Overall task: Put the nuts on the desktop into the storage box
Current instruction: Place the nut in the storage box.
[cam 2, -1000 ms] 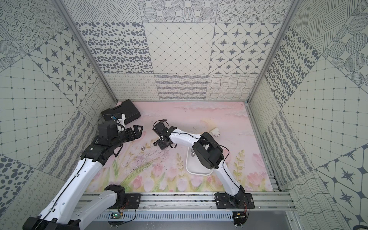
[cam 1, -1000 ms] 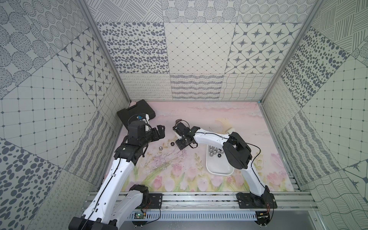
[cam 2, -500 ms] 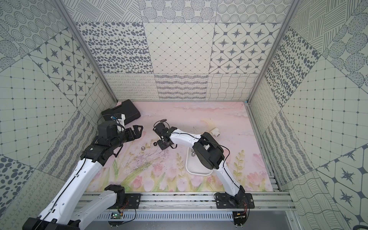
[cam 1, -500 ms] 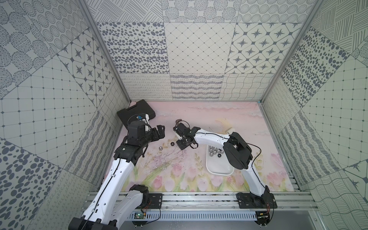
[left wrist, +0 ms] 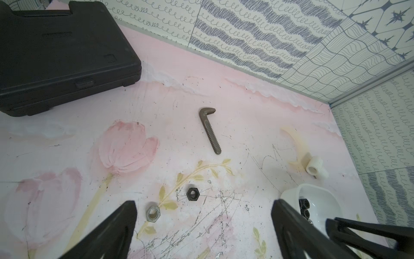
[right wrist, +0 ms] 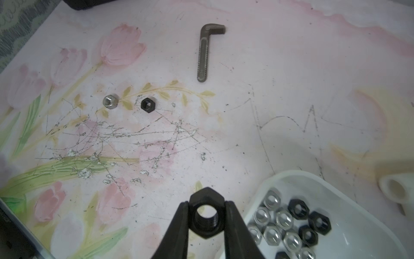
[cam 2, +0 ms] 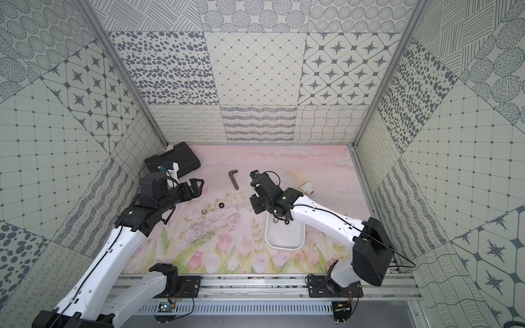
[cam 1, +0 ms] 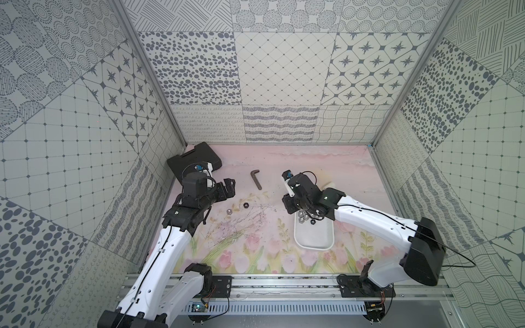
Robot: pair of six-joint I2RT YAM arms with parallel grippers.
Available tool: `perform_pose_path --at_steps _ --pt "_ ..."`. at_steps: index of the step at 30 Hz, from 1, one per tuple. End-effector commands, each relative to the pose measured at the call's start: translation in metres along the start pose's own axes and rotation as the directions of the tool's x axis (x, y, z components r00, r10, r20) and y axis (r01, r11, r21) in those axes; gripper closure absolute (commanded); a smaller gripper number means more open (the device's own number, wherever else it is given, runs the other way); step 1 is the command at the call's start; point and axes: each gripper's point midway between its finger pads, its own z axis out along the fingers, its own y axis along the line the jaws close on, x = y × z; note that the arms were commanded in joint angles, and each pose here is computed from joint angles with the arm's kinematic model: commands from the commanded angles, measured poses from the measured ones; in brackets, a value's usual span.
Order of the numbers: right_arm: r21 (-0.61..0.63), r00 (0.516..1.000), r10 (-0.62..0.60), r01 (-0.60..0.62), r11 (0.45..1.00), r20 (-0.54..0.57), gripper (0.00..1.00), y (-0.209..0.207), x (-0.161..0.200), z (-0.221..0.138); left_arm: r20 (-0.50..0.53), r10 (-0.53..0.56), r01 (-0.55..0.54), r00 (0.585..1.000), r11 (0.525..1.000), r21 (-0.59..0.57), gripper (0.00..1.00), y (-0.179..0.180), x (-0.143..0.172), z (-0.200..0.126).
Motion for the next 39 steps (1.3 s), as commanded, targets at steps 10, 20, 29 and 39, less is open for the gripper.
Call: perform_pose_path --at_steps 10,20,29,39 --pt "0.177 0.946 0.156 -0.109 0.978 -0.283 0.83 -0.064 0.125 0.02 0.011 0.002 -0.003 1.0 1.0 0.008 0.01 -0.002 -0.003 0.003" --pt "0.222 0.923 0.158 -0.082 0.972 -0.35 0.83 -0.065 0.131 0.05 0.009 0.007 -0.007 1.0 1.0 0.003 0.01 -0.001 -0.003 0.003" --pt "0.242 0.926 0.15 -0.066 0.968 -0.347 0.72 -0.067 0.125 0.063 0.01 0.009 -0.009 1.0 1.0 0.005 0.01 -0.002 -0.004 0.004" --pt "0.22 0.964 0.126 -0.073 0.973 -0.235 0.57 -0.06 0.085 0.043 0.009 0.009 -0.009 1.0 1.0 0.006 0.01 -0.002 -0.004 0.003"
